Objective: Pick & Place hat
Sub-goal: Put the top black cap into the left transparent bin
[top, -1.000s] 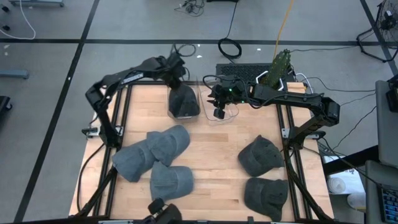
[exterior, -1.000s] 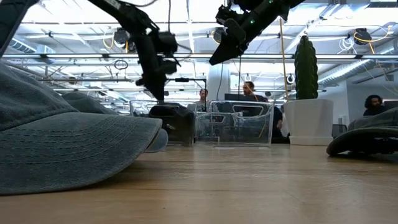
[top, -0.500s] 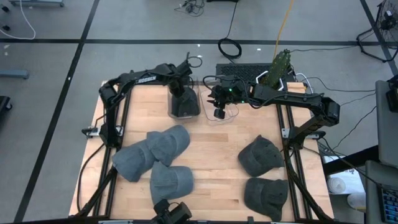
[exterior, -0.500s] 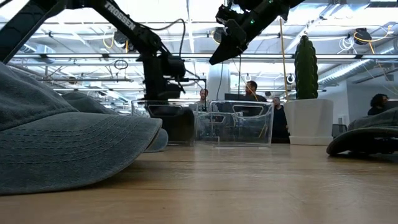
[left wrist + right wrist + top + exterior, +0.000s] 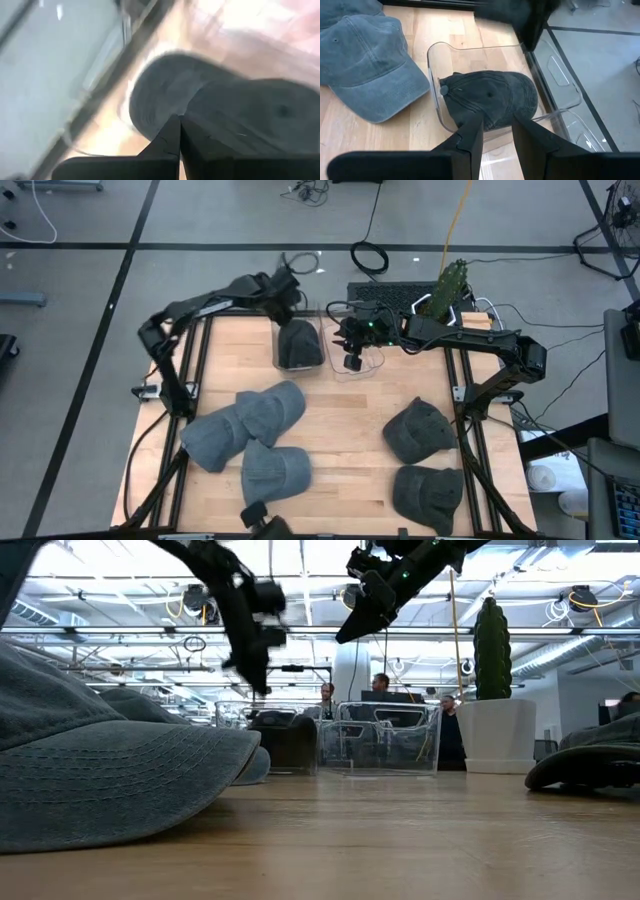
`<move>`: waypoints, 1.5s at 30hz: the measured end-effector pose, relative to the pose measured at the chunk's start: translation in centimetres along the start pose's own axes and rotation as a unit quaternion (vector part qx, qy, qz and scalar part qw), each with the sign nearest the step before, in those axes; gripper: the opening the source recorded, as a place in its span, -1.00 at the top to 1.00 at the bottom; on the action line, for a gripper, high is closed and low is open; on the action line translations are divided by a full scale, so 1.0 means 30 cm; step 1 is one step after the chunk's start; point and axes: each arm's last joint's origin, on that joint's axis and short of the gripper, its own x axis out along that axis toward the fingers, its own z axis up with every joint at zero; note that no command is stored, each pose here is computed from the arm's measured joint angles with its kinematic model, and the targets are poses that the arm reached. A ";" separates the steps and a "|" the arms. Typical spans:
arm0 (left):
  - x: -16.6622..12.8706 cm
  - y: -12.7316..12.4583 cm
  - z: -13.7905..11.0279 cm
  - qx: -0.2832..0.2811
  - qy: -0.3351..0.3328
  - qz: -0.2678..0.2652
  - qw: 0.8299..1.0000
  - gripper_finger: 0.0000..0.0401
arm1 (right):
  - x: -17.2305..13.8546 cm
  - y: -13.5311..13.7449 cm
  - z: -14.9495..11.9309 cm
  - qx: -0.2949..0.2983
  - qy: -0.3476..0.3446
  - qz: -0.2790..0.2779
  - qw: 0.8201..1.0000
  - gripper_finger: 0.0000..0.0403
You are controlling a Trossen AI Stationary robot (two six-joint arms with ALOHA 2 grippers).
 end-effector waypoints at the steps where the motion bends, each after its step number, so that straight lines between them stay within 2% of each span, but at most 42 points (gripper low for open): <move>1: -0.048 -0.008 0.004 0.013 -0.024 -0.006 1.000 1.00 | -0.002 0.000 0.000 0.000 0.000 0.000 1.000 0.55; 6: -0.280 -0.068 -0.025 0.073 -0.157 -0.051 0.983 1.00 | -0.068 -0.002 0.018 0.000 -0.014 -0.002 1.000 0.55; 10: -0.387 -0.129 -0.141 0.108 -0.254 -0.092 0.957 1.00 | -0.171 0.001 0.028 0.014 -0.021 -0.001 1.000 0.55; 14: -0.412 -0.186 -0.303 0.108 -0.332 -0.128 0.928 1.00 | -0.299 0.022 0.017 0.035 -0.009 0.018 0.999 0.55; 16: -0.413 -0.214 -0.384 0.116 -0.373 -0.148 0.909 1.00 | -0.366 0.049 0.000 0.044 0.003 0.064 0.997 0.55; 19: -0.411 -0.238 -0.484 0.118 -0.423 -0.178 0.881 1.00 | -0.476 0.101 -0.010 0.072 -0.006 0.144 0.987 0.55; 21: -0.419 -0.246 -0.533 0.120 -0.451 -0.193 0.863 1.00 | -0.542 0.140 -0.019 0.081 -0.019 0.178 0.981 0.55; 25: -0.427 -0.250 -0.600 0.120 -0.471 -0.210 0.848 1.00 | -0.632 0.206 -0.082 0.075 -0.027 0.231 0.970 0.55; 28: -0.432 -0.254 -0.624 0.112 -0.474 -0.222 0.845 1.00 | -0.679 0.220 -0.176 0.140 0.030 0.238 0.961 0.55; 31: -0.430 -0.258 -0.632 0.108 -0.472 -0.230 0.844 0.97 | -0.679 0.227 -0.278 0.253 0.100 0.224 0.936 0.54; 35: -0.426 -0.266 -0.629 0.110 -0.470 -0.235 0.844 0.87 | -0.624 0.250 -0.431 0.381 0.209 0.180 0.882 0.43; 41: -0.428 -0.270 -0.615 0.107 -0.484 -0.237 0.836 0.60 | -0.543 0.292 -0.627 0.471 0.343 0.159 0.797 0.11; 44: -0.423 -0.271 -0.614 0.107 -0.480 -0.235 0.838 0.37 | -0.510 0.310 -0.694 0.510 0.374 0.166 0.756 -0.06; 45: -0.421 -0.271 -0.613 0.109 -0.480 -0.229 0.840 0.29 | -0.500 0.315 -0.708 0.519 0.376 0.170 0.748 -0.11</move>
